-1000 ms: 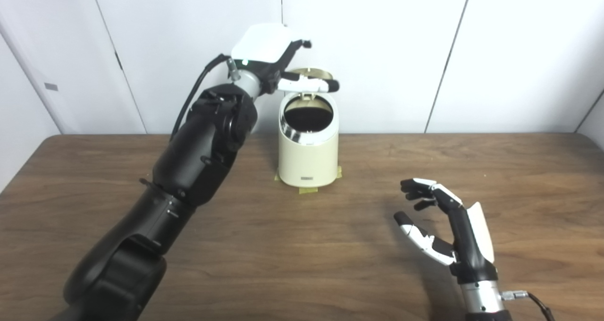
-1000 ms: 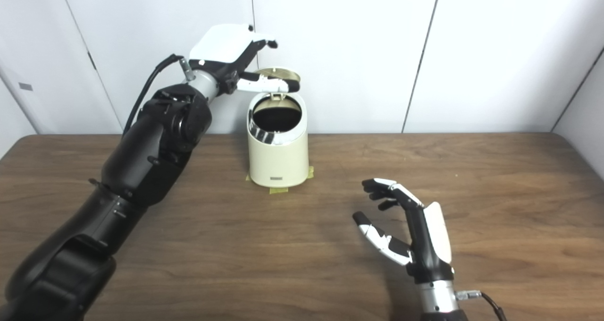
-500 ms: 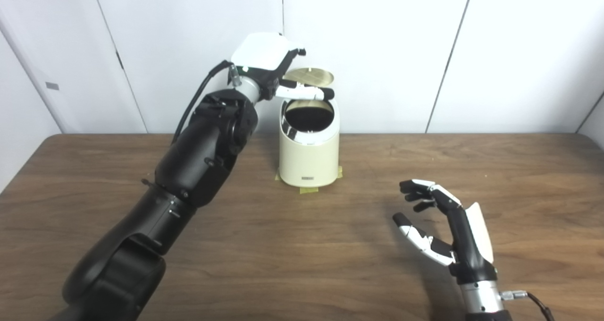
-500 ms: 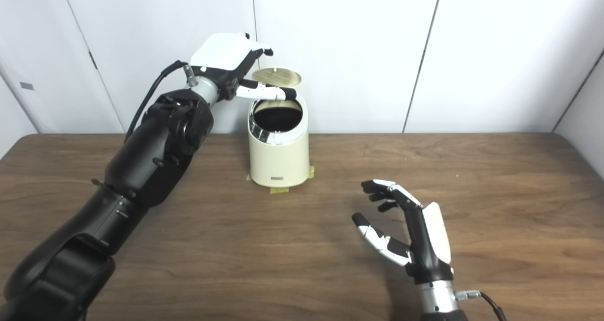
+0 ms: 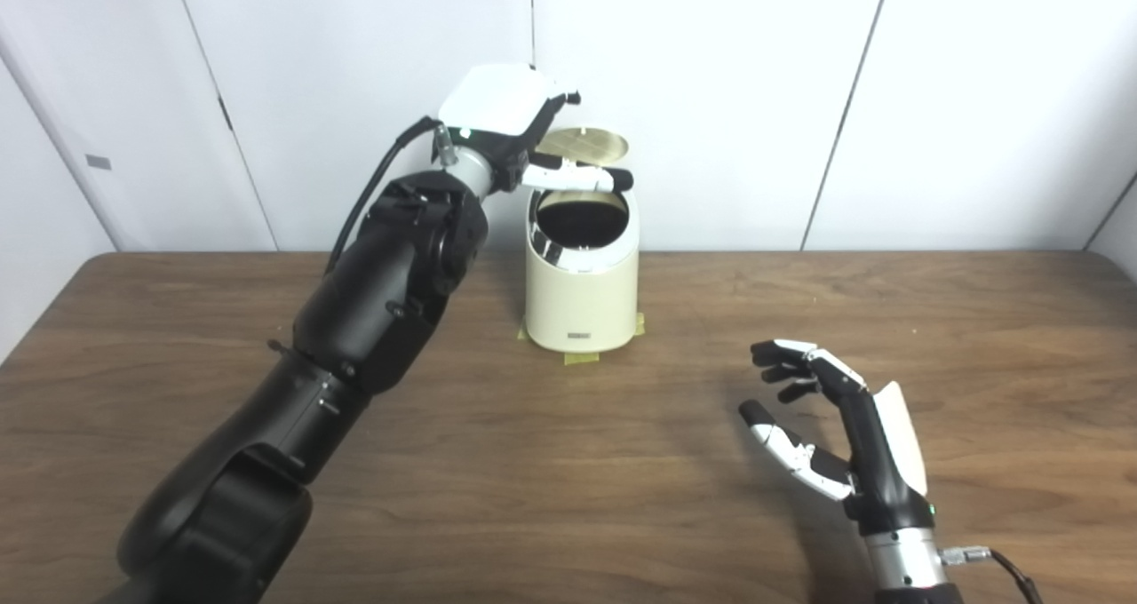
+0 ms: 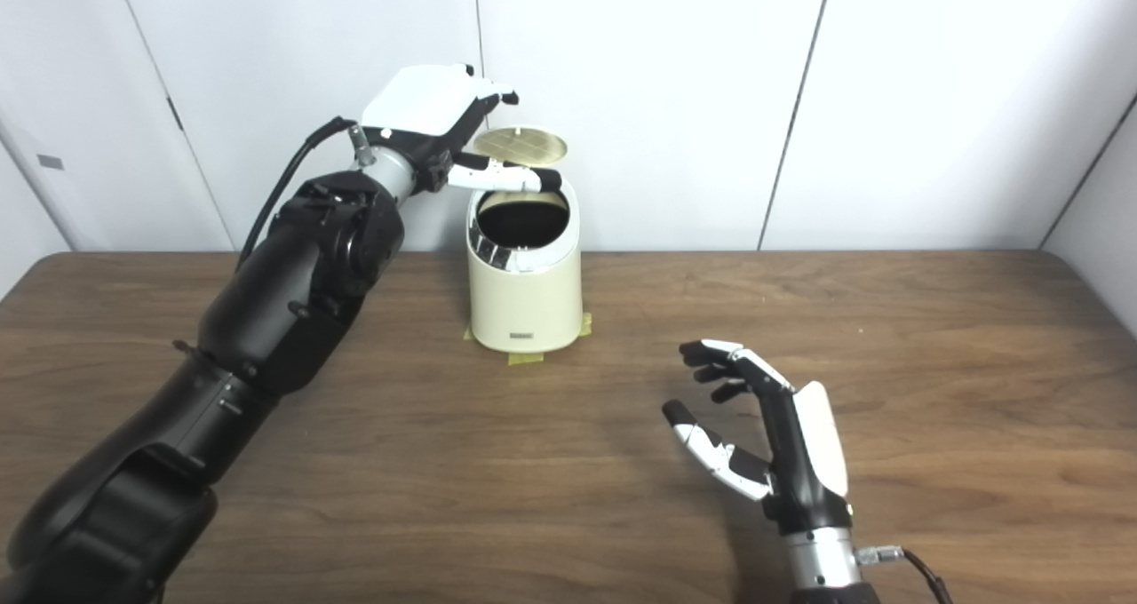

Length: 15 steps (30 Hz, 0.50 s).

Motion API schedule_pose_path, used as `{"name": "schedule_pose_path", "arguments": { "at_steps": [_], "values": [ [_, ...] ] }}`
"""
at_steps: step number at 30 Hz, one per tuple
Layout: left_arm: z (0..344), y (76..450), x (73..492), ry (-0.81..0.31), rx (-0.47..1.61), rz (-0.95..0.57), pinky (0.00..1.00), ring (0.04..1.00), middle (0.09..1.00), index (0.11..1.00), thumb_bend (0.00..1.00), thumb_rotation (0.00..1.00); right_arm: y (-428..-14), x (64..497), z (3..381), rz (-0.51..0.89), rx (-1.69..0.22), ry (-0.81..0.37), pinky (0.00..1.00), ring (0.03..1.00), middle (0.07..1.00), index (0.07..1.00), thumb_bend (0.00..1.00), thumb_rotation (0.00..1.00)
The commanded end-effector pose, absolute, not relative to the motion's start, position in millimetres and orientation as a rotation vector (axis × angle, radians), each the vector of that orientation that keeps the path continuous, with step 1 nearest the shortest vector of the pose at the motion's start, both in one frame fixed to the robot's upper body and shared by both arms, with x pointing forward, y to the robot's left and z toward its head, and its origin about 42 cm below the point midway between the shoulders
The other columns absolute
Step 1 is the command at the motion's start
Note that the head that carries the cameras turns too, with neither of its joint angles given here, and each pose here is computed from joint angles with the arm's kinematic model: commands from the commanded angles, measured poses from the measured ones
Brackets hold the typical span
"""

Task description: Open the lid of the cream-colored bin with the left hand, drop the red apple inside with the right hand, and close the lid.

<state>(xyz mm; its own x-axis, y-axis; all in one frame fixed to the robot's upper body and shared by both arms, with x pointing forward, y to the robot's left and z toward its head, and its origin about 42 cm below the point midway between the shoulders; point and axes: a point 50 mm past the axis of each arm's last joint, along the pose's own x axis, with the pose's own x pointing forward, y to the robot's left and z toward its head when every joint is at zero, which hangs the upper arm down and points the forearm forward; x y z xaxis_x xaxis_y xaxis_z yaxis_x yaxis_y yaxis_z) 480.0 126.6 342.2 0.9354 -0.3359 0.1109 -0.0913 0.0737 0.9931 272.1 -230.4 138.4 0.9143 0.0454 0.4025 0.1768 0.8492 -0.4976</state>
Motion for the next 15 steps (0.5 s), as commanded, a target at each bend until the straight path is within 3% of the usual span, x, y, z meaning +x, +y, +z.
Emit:
{"name": "schedule_pose_path", "arguments": {
  "at_steps": [1, 15],
  "values": [
    [361.2, 118.9, 474.7, -0.417, 1.506, -0.155, 1.0, 1.0, 0.941, 0.907, 0.98, 1.0, -229.2, 274.3, 135.6, -0.071, -0.552, -0.412, 0.51, 0.627, 0.668, 0.679, 0.25, 0.44],
    [319.3, 119.9, 455.2, -0.345, 1.535, -0.252, 1.0, 1.0, 0.934, 0.906, 1.0, 1.0, -229.3, 275.2, 137.7, -0.076, -0.554, -0.417, 0.51, 0.632, 0.671, 0.677, 0.25, 0.41]
  ]
}}
